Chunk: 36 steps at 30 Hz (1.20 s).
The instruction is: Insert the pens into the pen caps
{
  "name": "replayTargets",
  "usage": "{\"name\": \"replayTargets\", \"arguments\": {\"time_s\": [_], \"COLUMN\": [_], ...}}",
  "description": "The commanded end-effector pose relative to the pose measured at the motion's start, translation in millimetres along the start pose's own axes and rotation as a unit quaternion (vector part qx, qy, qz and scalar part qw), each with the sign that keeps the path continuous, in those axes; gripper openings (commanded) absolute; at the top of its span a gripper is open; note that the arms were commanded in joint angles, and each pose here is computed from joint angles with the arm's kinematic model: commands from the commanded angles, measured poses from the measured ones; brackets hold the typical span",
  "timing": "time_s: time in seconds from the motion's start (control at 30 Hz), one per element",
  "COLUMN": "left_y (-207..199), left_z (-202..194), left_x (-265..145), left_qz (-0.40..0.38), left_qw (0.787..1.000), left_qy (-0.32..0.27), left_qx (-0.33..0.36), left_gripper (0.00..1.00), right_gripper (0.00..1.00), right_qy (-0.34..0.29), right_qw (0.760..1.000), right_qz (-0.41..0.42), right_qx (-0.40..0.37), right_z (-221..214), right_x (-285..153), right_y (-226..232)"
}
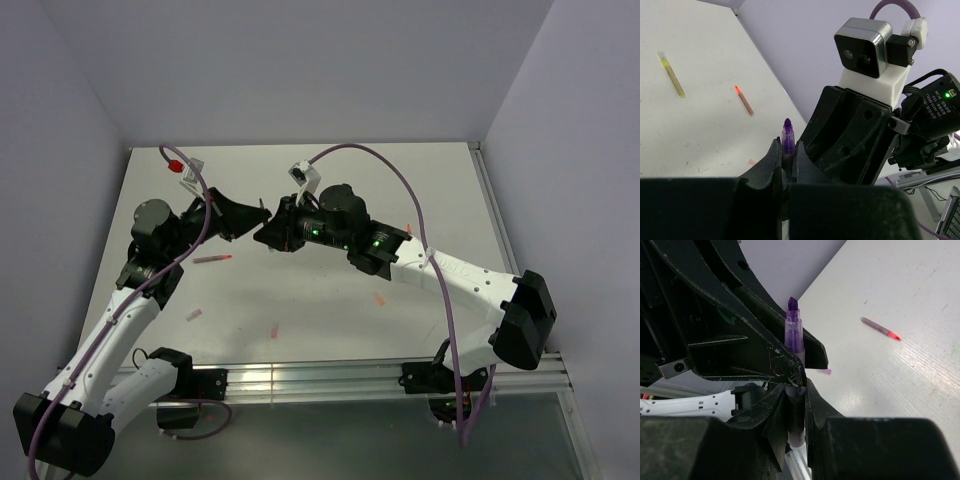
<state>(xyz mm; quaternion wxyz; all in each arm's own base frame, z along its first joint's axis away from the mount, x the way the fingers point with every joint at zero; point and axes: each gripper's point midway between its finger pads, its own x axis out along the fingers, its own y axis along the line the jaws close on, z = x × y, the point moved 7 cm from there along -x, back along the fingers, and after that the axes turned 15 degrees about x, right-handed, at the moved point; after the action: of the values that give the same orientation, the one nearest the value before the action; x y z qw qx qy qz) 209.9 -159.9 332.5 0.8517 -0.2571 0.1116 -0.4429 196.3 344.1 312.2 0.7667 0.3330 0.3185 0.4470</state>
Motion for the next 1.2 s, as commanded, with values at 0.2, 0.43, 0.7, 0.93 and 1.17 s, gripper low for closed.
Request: {"name": "replayTargets", "arguments": {"time_s": [0.2, 0.43, 0.7, 0.93, 1.17], "left_y": [-8.4, -3.9, 5.1, 13.1, 24.6], "left_z": [11.3, 10.0, 7.7, 7.6, 4.8], "left_x": [0.8, 2.2, 0.8, -10.8, -31.3], "left_qz": [-0.02, -0.009, 0.035, 0.117, 0.228], "left_qw": [0.999, 0.999, 0.999, 0.993, 0.973], "left_qy": [-0.024, -0.026, -0.024, -0.027, -0.024], "left_qx": [0.022, 0.027, 0.025, 0.014, 0.002], "left_gripper": [0.0, 0.0, 0.23, 0.54, 0.55], "right_gripper": [0.22, 0.02, 0.0, 0.0, 0.0], "right_qy": [-0.006, 0.001, -0.014, -0.044, -0.037], "right_qw": [0.999, 1.0, 1.0, 0.999, 0.999], "right_qz": [0.029, 0.016, -0.011, -0.029, -0.032], "right_qx": [-0.013, -0.012, -0.019, -0.011, -0.013], "right_z": [2.9, -2.1, 1.8, 24.9, 31.8], "right_x": [0.4, 2.7, -1.5, -17.0, -24.5], "right_y": [15.2, 6.9, 2.2, 0.4, -14.7]}}
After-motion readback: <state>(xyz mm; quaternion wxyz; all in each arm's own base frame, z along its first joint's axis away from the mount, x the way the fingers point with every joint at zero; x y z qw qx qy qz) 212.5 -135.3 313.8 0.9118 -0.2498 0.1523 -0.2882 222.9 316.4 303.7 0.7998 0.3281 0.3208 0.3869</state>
